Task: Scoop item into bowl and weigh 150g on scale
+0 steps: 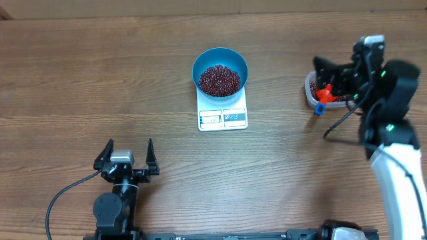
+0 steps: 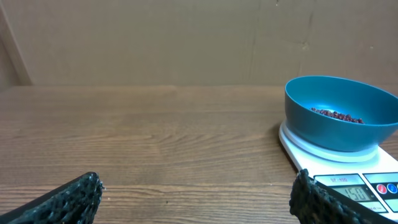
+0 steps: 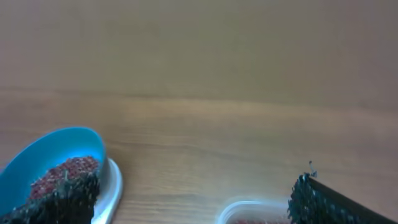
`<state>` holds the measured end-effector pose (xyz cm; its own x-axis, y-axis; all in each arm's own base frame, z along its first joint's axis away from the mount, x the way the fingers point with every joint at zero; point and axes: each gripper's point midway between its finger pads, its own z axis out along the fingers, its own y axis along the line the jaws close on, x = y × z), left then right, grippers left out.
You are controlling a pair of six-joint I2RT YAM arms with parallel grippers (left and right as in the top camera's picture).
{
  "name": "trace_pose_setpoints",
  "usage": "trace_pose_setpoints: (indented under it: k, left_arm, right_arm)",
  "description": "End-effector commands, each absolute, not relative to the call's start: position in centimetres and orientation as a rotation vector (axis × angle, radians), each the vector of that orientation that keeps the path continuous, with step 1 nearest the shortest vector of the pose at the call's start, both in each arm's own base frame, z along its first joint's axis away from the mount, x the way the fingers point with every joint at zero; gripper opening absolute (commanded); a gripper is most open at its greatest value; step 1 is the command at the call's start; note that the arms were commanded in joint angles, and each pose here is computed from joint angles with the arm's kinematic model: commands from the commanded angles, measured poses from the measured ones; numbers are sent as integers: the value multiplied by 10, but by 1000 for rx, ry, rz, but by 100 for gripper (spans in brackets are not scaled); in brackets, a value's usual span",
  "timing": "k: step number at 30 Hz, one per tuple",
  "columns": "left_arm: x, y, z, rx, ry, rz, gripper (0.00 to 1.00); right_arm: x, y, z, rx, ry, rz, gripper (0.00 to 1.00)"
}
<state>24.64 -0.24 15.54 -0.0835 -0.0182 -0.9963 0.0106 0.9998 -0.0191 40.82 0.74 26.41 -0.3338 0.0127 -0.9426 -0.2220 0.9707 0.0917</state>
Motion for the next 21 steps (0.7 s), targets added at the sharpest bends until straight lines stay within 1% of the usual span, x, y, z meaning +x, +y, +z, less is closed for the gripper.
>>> trace_pose_setpoints:
  k: [1, 7, 16, 21]
  left_arm:
    - [246, -3, 156, 14, 1648, -14, 100]
    - [246, -3, 156, 14, 1648, -14, 100]
    - [246, -3, 156, 14, 1648, -14, 100]
    - [246, -3, 156, 14, 1648, -14, 100]
  right_arm:
    - [389, 27, 271, -210, 1803, 256, 100]
    - [351, 40, 265, -253, 1673, 246, 100]
    - [293, 39, 222, -236, 1623, 208, 100]
    - [271, 40, 201, -240, 1579, 198, 100]
